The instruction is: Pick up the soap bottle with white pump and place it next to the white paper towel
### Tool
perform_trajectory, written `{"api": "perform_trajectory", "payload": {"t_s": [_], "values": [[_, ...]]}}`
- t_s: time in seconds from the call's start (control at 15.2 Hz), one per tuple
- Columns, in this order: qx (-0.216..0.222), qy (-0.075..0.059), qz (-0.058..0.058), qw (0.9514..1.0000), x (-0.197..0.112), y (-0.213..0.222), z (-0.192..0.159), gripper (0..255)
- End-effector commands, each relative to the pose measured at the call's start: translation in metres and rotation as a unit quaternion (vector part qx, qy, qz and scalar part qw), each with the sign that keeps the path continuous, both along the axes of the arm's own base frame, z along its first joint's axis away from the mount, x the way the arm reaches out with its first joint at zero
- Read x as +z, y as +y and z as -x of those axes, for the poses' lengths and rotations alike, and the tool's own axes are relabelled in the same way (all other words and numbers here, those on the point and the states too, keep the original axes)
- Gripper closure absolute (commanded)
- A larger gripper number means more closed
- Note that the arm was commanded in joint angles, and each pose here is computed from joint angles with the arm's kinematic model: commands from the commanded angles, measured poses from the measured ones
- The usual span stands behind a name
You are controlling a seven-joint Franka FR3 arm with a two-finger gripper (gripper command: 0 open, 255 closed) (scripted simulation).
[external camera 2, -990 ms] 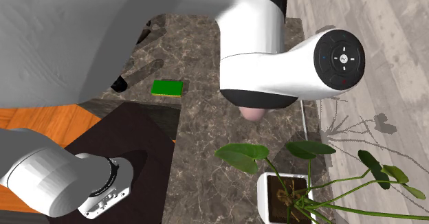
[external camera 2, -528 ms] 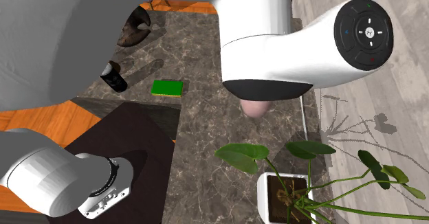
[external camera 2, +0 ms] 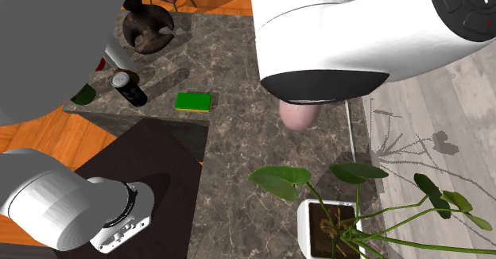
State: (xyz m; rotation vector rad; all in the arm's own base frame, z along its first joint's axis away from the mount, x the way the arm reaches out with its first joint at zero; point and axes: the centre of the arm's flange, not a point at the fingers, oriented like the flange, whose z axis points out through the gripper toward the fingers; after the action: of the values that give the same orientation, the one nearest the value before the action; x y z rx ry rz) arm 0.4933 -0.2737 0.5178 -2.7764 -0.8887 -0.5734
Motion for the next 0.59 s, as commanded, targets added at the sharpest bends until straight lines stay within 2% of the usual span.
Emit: {"api": "perform_trajectory", "payload": {"t_s": [0.0, 0.53], "values": [[0.000, 0.000, 0.000, 1.0000, 0.010, 0.000, -0.001, 255], [0.000, 0.000, 0.000, 1.0000, 0.053, 0.000, -0.001, 255]]}}
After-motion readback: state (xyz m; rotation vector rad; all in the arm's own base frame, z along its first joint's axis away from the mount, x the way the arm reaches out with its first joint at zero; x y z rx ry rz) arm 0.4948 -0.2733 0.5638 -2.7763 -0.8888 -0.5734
